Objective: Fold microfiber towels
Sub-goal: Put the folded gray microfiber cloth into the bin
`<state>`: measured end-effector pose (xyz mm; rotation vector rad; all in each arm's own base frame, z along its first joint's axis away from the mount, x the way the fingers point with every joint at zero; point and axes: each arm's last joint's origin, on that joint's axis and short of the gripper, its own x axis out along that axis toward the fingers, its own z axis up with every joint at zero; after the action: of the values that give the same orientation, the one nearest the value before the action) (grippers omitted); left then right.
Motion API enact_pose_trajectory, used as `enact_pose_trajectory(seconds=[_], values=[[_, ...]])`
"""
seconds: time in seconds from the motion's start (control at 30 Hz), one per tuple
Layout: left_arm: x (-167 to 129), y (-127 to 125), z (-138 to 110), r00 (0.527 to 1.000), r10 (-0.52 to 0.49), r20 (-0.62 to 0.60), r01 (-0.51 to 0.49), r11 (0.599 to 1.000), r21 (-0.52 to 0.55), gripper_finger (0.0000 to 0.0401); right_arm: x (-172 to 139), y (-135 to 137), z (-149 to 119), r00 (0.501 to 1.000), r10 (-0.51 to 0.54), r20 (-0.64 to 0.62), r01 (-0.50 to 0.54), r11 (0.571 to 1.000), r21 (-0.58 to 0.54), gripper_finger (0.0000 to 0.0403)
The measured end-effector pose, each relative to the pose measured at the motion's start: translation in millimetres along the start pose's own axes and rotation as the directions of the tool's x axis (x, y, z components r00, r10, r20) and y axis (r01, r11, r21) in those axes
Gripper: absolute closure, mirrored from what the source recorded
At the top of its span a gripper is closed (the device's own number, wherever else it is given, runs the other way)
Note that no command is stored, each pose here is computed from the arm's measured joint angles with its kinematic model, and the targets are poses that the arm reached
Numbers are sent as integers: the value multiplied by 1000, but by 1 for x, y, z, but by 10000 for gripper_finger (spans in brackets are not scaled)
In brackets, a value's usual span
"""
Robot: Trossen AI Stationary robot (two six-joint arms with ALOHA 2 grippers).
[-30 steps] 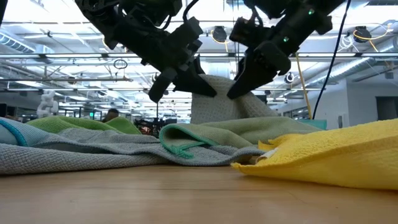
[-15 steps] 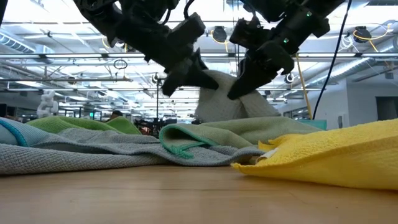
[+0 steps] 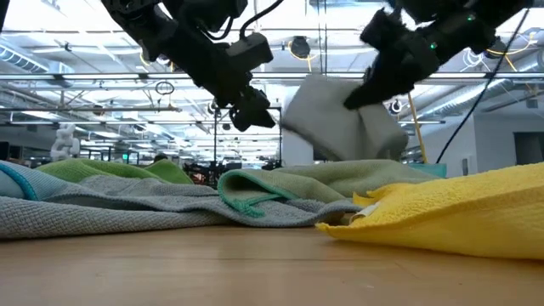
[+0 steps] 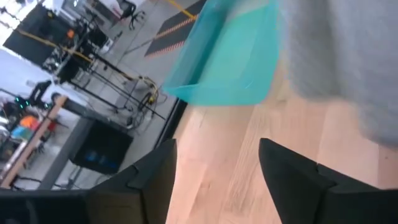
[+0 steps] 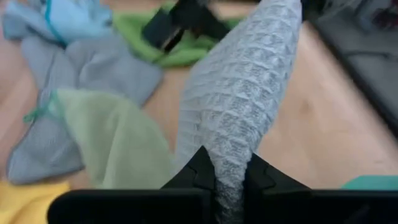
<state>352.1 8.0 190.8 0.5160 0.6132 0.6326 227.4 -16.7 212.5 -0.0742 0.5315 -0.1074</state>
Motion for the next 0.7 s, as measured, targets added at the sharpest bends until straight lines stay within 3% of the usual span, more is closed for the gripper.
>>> enact_pose_trajectory(seconds=[0.23, 0.37, 0.47, 0.57, 0.7], values=[[5, 11, -12, 995, -5, -101, -2, 997, -75, 194, -31, -26, 4, 986, -55, 161, 49, 998, 38, 386], [4, 17, -7, 998, -37, -57, 29, 989, -145, 208, -40, -44, 8, 966, -80, 246, 57, 993, 99, 386], [2, 24, 6, 996, -72, 54, 83, 971, -224, 214, -43, -59, 10, 950, -102, 297, 65, 989, 130, 387], [-3, 32, 10, 993, -85, 86, 103, 965, -242, 214, -44, -76, 7, 939, -179, 294, 132, 976, 171, 387], [-13, 46, 15, 994, -54, 95, 77, 963, -257, 214, -46, -98, 10, 902, -178, 393, 90, 969, 232, 387]])
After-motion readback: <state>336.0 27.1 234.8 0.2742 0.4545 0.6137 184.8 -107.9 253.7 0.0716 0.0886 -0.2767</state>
